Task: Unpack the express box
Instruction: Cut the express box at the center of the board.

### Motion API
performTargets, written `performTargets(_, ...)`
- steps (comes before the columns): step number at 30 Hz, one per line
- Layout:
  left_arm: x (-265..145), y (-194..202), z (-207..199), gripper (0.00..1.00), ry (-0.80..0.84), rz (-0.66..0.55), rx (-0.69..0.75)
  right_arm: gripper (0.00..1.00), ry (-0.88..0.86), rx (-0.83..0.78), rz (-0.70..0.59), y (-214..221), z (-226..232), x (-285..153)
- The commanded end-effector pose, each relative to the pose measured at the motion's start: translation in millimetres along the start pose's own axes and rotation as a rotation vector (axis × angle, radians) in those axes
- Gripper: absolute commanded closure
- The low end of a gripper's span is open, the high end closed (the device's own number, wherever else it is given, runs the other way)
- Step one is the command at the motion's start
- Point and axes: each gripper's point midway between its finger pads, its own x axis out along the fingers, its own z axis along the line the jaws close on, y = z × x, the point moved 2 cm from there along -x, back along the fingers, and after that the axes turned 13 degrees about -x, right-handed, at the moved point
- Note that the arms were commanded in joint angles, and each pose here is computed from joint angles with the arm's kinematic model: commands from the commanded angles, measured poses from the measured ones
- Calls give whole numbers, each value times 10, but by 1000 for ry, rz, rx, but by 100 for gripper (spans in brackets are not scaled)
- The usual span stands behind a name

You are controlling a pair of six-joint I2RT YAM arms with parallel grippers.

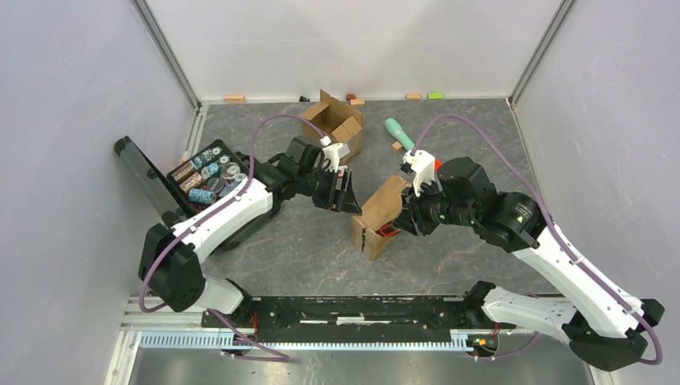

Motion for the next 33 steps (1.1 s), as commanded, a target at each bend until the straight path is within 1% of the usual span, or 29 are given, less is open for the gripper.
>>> performTargets(1,118,116,875,27,-356,3,-44,100,-18,20,68,178,67,-146)
performTargets(8,113,75,693,27,-280,1,-34,100,-25,7,-33,-100,81,-193)
performTargets(13,99,73,515,27,-224,0,-29,100,59,-5,-164,-486,-48,-239)
performTargets(16,74,78,451,27,-203,-5,-33,100,68,-7,-252,-688,-62,-253)
performTargets(20,48,87,392,27,-181,-8,-41,100,61,1,-274,-652,-79,-63)
performTargets(24,31,89,362,27,-170,-10,-48,100,71,16,-277,-528,-115,101)
performTargets(33,25,106,351,27,-165,-8,-51,100,68,68,-333,-458,-112,188)
